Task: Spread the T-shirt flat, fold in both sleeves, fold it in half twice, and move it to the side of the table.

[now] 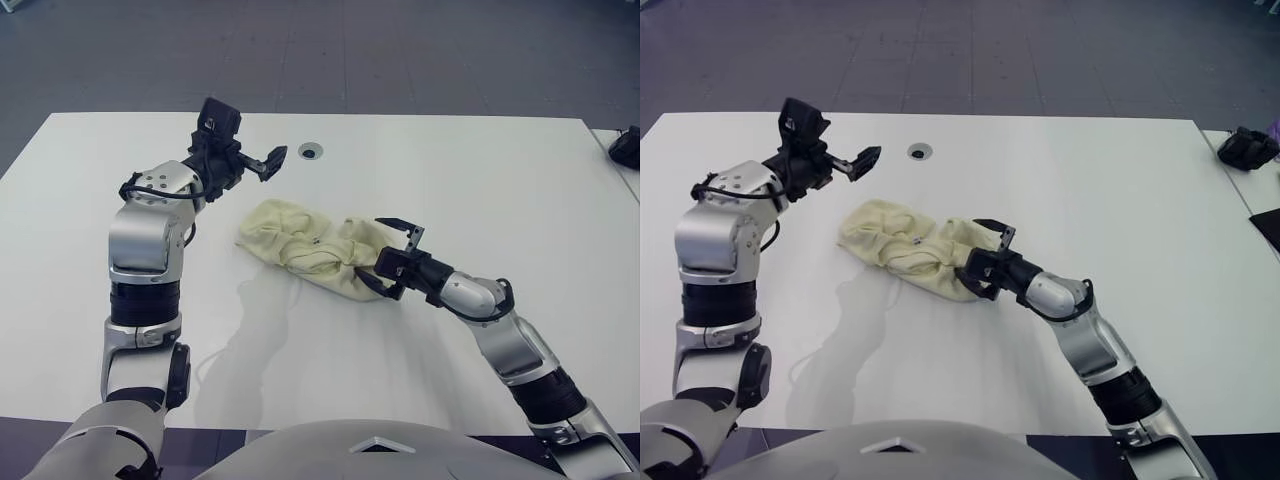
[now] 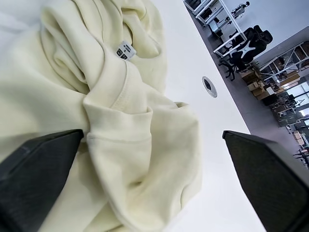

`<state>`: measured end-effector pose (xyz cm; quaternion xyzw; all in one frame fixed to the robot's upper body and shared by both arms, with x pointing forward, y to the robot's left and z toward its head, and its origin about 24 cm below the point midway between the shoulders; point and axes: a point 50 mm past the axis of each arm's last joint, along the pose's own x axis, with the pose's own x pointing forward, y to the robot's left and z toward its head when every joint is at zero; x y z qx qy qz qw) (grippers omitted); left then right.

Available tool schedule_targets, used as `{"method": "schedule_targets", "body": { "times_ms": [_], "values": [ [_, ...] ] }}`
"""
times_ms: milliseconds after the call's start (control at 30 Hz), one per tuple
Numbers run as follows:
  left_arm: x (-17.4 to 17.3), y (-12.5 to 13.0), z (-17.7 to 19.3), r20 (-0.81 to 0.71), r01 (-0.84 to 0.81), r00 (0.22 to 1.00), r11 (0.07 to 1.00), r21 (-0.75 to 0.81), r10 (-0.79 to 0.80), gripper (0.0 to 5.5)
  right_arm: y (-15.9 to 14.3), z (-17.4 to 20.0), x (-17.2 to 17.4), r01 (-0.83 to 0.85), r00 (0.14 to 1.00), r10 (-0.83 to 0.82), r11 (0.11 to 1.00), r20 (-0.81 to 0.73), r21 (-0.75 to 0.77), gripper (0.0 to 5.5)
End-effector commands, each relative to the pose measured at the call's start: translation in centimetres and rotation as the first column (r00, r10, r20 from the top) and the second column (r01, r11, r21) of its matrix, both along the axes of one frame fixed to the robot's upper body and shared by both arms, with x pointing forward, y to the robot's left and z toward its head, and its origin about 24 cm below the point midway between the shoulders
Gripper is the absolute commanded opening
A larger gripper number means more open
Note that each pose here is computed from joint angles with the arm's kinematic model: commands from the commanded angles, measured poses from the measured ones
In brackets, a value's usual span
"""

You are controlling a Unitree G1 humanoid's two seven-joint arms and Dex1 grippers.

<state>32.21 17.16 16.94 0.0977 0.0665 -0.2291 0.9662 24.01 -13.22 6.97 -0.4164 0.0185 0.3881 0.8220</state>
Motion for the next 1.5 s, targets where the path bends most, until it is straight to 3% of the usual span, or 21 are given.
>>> {"method": "schedule_targets", "body": {
  "times_ms": [33, 833, 1000, 1167, 1333, 1500],
  "values": [
    [-0.1, 0.3, -0.1, -0.003, -0.008, 1.0, 1.0, 0.025, 0.009, 5.4, 0.3, 0.4, 0.6, 0.0, 0.998, 0.001, 1.0, 0.057, -0.013, 4.96],
    [0.1, 0.9, -0.2, 0.013, 0.009, 1.0, 0.994, 0.111, -0.01, 5.4, 0.1, -0.3, -0.2, -0.027, 0.999, 0.028, 0.999, 0.03, -0.023, 0.93],
    [-1.3, 2.0, -1.0, 0.072, 0.134, 0.981, 0.904, 0.407, -0.178, 5.4, 0.0, -0.1, -0.2, -0.024, 0.999, 0.025, 0.999, 0.039, -0.023, 0.06],
    [-3.8, 2.5, -2.8, 0.035, 0.277, 0.936, 0.794, 0.541, -0.35, 5.4, -0.2, 0.9, 0.2, 0.01, 0.996, -0.011, 1.0, 0.087, 0.013, 0.01],
    [-7.7, 1.1, -5.1, -0.042, 0.464, 0.836, 0.665, 0.585, -0.547, 5.4, 0.0, 1.1, 0.2, 0.027, 0.995, -0.03, 0.999, 0.096, 0.034, 0.01],
    [-8.3, 0.5, -6.4, -0.077, 0.497, 0.81, 0.61, 0.618, -0.582, 5.4, 0.3, 1.0, 0.0, 0.028, 0.995, -0.031, 0.999, 0.094, 0.039, 0.01]
  ]
}}
